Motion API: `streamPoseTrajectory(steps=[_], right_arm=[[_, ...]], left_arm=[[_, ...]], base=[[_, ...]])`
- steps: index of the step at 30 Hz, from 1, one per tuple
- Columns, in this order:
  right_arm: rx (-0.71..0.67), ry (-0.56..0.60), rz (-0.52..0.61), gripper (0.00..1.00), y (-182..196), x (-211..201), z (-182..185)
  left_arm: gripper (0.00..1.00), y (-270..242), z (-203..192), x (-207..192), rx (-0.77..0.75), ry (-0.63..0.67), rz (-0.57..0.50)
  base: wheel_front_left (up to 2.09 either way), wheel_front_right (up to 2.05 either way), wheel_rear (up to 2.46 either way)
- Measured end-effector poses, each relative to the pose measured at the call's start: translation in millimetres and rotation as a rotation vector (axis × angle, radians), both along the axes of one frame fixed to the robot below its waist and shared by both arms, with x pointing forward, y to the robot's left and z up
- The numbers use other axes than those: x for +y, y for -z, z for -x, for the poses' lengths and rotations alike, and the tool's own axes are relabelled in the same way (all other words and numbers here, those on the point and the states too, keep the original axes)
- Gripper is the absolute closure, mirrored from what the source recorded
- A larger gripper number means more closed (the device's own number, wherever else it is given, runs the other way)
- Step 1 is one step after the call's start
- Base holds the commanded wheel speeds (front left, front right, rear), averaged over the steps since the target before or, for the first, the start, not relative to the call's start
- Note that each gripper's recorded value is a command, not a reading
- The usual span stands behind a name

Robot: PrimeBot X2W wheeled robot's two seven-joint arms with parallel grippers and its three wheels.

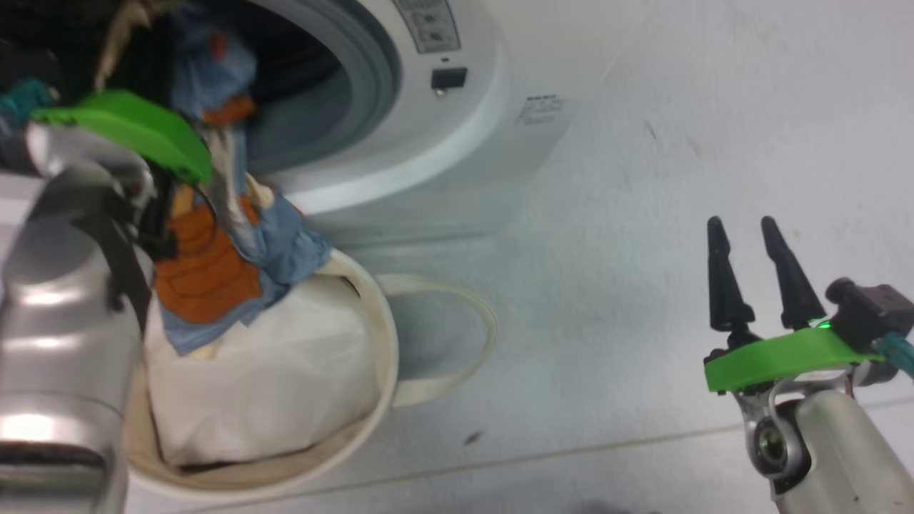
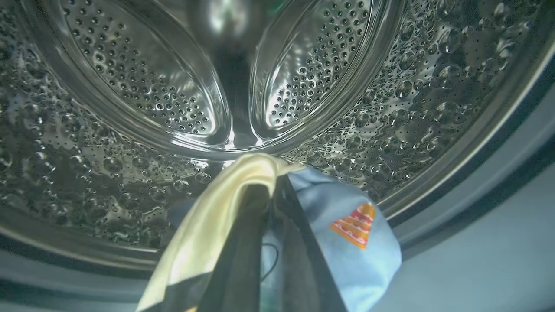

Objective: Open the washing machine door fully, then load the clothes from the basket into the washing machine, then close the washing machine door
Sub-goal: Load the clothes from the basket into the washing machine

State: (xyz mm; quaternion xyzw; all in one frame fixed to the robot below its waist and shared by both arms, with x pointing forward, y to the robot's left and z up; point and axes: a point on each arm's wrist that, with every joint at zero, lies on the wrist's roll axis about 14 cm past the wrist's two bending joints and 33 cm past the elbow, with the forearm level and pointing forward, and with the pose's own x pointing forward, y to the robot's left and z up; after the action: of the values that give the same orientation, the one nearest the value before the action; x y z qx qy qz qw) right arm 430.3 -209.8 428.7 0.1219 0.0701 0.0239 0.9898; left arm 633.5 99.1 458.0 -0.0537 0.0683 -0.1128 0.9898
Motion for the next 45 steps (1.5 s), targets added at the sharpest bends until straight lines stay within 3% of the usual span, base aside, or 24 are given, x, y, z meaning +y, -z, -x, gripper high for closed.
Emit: streamPoseTrajectory(steps=[12,20,24,27,28,29,30,31,37,45], right_arm=[[0.108,0.079,0.085,0.00,42.9,-35.9,0.4],[0.104,0.057,0.066,0.00,54.3,-21.5,-14.5],[0.084,0.045,0.066,0.00,49.6,-18.2,-20.7],[0.078,0.044,0.066,0.00,45.8,-17.5,-19.1],[0.076,0.046,0.065,0.00,44.7,-17.7,-18.5],[0.076,0.048,0.066,0.00,43.8,-18.3,-17.5],[0.074,0.050,0.066,0.00,42.6,-18.8,-17.0],[0.071,0.052,0.067,0.00,41.2,-19.5,-16.6],[0.053,0.049,0.057,0.00,32.4,-15.9,-14.9],[0.037,0.039,0.041,0.00,24.4,-10.4,-13.8]], left_arm=[[1.00,28.7,-59.0,-9.6,-0.047,0.004,0.005],[1.00,-56.7,-84.3,4.9,-0.372,-0.068,0.127],[1.00,-35.1,-81.1,6.0,-0.308,-0.078,0.114],[1.00,20.7,-72.1,-2.0,-0.130,-0.053,0.063],[0.86,34.8,-68.7,-5.4,-0.083,-0.035,0.042],[0.37,48.0,-64.0,-9.9,-0.040,-0.011,0.011],[0.16,58.8,-59.8,-12.7,0.000,0.001,0.002],[0.01,69.5,-56.0,-15.1,0.048,0.009,-0.005],[0.00,121.1,-29.8,-15.9,0.408,0.031,-0.099],[0.00,96.7,-32.5,-11.5,0.344,0.004,-0.097]], base=[[0.00,0.00,0.00],[0.00,0.00,0.00],[0.00,0.00,0.00],[0.00,0.00,0.00],[0.00,0.00,0.00],[0.00,0.00,0.00],[0.00,0.00,0.00],[0.00,0.00,0.00],[0.00,0.00,0.00],[0.00,0.00,0.00]])
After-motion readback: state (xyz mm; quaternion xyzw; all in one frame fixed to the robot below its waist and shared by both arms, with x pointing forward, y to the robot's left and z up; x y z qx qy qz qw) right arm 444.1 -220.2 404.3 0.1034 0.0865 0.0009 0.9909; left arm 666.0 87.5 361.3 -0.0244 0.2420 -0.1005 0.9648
